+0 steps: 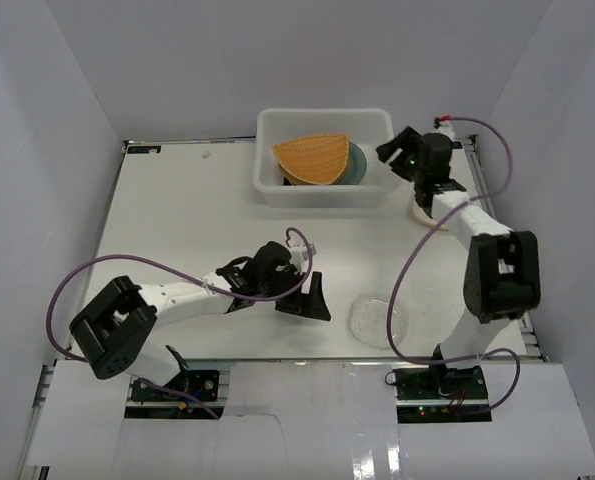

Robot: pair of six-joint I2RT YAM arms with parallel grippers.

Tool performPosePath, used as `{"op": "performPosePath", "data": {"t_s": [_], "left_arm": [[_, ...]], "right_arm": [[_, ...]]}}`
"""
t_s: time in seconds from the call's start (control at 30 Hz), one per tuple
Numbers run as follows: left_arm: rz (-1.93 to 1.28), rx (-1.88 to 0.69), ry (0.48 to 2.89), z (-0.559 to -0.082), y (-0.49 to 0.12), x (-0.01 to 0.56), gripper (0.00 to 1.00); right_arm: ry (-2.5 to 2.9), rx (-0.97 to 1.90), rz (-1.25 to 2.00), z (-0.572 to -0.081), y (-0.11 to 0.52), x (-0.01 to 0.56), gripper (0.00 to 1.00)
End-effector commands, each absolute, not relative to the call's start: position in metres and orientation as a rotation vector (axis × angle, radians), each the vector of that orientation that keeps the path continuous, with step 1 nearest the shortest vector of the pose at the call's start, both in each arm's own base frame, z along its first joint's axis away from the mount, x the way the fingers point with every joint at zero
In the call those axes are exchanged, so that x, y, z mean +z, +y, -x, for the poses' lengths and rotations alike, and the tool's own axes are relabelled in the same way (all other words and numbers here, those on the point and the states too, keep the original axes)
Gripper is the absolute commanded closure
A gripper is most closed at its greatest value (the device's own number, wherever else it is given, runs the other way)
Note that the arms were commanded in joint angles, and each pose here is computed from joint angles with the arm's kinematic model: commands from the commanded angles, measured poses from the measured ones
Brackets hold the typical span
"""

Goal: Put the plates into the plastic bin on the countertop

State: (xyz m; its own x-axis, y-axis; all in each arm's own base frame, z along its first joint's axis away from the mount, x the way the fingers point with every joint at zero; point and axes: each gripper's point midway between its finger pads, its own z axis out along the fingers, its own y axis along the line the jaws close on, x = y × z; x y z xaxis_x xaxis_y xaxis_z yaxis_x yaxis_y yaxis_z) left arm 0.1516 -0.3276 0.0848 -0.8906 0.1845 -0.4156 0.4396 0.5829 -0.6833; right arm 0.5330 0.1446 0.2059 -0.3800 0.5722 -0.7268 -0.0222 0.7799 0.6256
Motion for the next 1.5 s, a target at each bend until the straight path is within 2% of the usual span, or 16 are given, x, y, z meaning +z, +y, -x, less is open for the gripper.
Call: {"op": "performPosePath", "data": {"t_s": [0.0,0.13,0.17,0.2,0.3,0.43,0.57,0.67,0.7,0.73,0.77,0.83,1.03,1.07,1.2,1.47], "left_arm": [[-0.540,-1.176,2.433,-0.164,-0.350,0.097,0.04],[-0.602,-1.165,2.450,-0.160,-0.375,0.089,0.05],[-0.613,-1.156,2.453,-0.160,-0.379,0.086,0.06],[-0.624,-1.126,2.467,-0.161,-0.382,0.077,0.08],[-0.654,-1.070,2.479,-0.162,-0.393,0.067,0.09],[-0.671,-1.003,2.515,-0.165,-0.400,0.049,0.11],[-0.684,-0.949,2.540,-0.169,-0.406,0.035,0.13],[-0.697,-0.932,2.540,-0.170,-0.412,0.030,0.20],[-0.705,-0.925,2.541,-0.170,-0.414,0.028,0.21],[-0.715,-0.915,2.543,-0.170,-0.415,0.026,0.23],[-0.720,-0.885,2.560,-0.170,-0.413,0.019,0.25],[-0.722,-0.857,2.567,-0.171,-0.411,0.015,0.30],[-0.727,-0.787,2.579,-0.176,-0.406,0.005,0.50],[-0.727,-0.777,2.583,-0.176,-0.405,0.003,0.72],[-0.705,-0.735,2.583,-0.179,-0.398,0.001,1.00],[-0.550,-0.631,2.512,-0.183,-0.352,0.024,1.00]], "right_arm": [[1.756,0.447,-0.577,-0.502,0.043,0.224,0.33],[1.763,0.184,-0.808,-0.448,-0.048,0.168,0.48],[1.754,0.137,-0.868,-0.437,-0.075,0.158,0.47],[1.773,0.106,-0.892,-0.427,-0.088,0.145,0.36],[1.791,0.061,-0.956,-0.422,-0.125,0.127,0.19],[1.957,0.098,-0.868,-0.444,-0.121,0.093,0.16],[2.045,0.257,-0.846,-0.457,-0.098,0.062,0.28],[2.050,0.252,-0.891,-0.452,-0.099,0.045,0.52],[2.033,0.246,-0.902,-0.450,-0.100,0.049,0.70],[2.022,0.238,-0.914,-0.443,-0.099,0.046,0.77],[1.973,0.208,-0.927,-0.441,-0.105,0.058,0.86],[1.922,0.199,-0.925,-0.437,-0.107,0.074,0.92],[1.680,0.245,-0.764,-0.426,-0.094,0.190,0.92],[1.606,0.289,-0.678,-0.425,-0.083,0.229,0.92],[1.589,0.362,-0.437,-0.439,-0.026,0.298,0.92],[1.736,0.464,-0.196,-0.524,0.127,0.288,0.92]]}}
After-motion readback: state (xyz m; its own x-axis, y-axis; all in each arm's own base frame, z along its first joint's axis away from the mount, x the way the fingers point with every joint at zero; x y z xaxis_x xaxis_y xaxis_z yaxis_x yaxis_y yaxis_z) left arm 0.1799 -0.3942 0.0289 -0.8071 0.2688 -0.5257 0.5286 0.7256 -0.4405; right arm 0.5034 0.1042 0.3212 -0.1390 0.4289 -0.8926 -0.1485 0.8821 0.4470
